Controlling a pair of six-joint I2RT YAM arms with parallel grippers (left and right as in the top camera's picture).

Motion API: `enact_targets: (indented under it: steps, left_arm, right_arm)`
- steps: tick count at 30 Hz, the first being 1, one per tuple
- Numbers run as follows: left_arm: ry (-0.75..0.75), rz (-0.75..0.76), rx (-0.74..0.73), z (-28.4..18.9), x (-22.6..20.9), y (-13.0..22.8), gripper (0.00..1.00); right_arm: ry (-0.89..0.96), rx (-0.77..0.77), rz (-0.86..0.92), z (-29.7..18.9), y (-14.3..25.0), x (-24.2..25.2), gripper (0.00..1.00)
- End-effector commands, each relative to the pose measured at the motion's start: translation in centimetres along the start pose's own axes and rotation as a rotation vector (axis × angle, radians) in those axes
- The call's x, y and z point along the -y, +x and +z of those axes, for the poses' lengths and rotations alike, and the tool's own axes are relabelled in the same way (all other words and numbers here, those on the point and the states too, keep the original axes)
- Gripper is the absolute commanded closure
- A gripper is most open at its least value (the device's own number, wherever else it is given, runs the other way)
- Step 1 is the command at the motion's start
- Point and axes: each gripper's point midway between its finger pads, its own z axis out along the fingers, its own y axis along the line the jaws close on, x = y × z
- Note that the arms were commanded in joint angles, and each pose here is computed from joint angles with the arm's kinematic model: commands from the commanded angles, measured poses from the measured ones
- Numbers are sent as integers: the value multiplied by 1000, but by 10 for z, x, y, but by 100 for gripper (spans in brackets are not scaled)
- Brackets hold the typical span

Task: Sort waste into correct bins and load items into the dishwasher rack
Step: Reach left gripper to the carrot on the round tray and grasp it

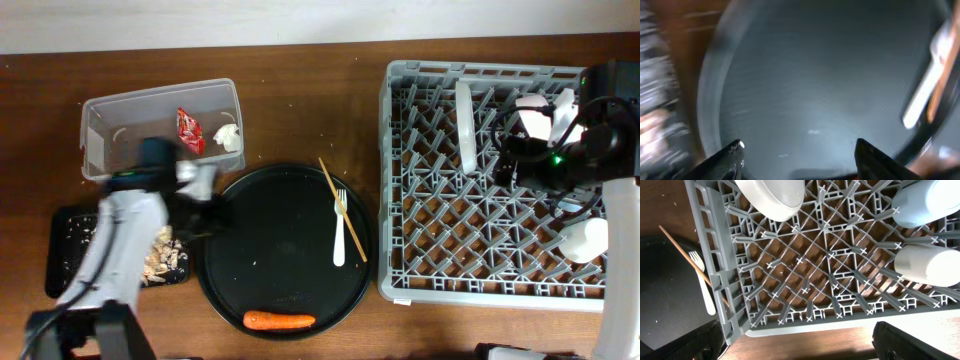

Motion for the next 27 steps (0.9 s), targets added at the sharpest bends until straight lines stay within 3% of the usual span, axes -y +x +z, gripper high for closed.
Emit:
enact_targets:
  steps: [1,2,6,10,12,13,14,20,27]
  left_arm:
    - [-28,439,-36,10,49,10,16]
    - [-65,484,-51,14,54,14,1]
    - [-125,640,-91,25,81,30,1]
    - [133,631,-137,28,134,58,1]
    - [108,337,-178,29,135,65,1]
    - [11,41,-213,29,124,73,1]
    - [-49,-125,-226,30,119,80,1]
    - [-224,-653,-98,49,125,99,1]
    - [-321,-937,-90,56,106,120,1]
  right_arm:
    - [1,-9,-1,3,0,2,2]
    - [1,-9,-1,3,0,2,2]
    - [1,-9,-1,3,0,2,2]
    - [1,-10,-1,3,0,2,2]
    - [1,-10,-1,3,0,2,2]
    - [1,-10,-1,3,0,2,2]
    - [1,-10,-1,3,0,2,2]
    - [2,-18,0,3,2,2,2]
    - [1,-18,0,3,2,2,2]
